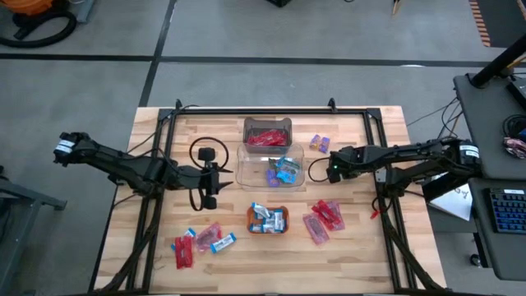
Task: Sort candy
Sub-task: Put the blue candy into the clear transparent bin, then put the red candy into the black transparent bin, then put the blue candy into the clear transparent bin
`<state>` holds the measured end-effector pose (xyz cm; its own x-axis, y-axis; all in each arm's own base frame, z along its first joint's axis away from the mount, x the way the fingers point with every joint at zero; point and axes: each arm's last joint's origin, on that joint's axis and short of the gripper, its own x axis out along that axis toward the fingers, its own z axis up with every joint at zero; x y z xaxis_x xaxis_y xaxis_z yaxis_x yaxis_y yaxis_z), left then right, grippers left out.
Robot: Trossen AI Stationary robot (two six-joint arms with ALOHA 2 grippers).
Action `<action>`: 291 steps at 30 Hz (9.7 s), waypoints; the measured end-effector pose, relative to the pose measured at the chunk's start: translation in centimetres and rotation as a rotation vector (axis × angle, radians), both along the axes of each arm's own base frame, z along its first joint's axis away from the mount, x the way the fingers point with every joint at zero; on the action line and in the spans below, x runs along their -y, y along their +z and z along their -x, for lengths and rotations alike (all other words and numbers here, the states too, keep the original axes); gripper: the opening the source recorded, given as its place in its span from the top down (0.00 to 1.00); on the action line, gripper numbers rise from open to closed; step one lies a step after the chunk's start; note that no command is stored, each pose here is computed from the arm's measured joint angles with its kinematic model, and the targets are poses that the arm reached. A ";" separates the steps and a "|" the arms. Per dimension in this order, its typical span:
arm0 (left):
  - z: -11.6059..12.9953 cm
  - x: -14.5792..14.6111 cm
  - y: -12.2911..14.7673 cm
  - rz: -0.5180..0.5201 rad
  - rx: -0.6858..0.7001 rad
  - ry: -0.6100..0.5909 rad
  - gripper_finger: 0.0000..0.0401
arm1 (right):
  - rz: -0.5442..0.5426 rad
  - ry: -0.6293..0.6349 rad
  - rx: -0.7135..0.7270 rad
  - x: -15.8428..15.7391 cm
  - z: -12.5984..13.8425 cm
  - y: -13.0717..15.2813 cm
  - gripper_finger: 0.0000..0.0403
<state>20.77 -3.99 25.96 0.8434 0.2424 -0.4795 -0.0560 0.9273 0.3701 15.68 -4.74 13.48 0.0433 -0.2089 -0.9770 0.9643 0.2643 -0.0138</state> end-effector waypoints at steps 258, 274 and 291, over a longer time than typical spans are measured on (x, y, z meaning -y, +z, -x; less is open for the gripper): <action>-5.7 -9.0 5.8 0.277 0.146 0.093 0.62 | 0.483 0.344 0.678 -1.2 -10.3 10.1 0.50; -1.9 -3.5 7.1 0.382 0.226 -0.073 0.62 | 0.353 0.017 0.371 7.3 -5.5 7.8 0.50; -1.9 -3.5 7.1 0.367 0.229 -0.084 0.62 | 0.259 -0.050 0.185 10.7 -4.9 3.7 0.50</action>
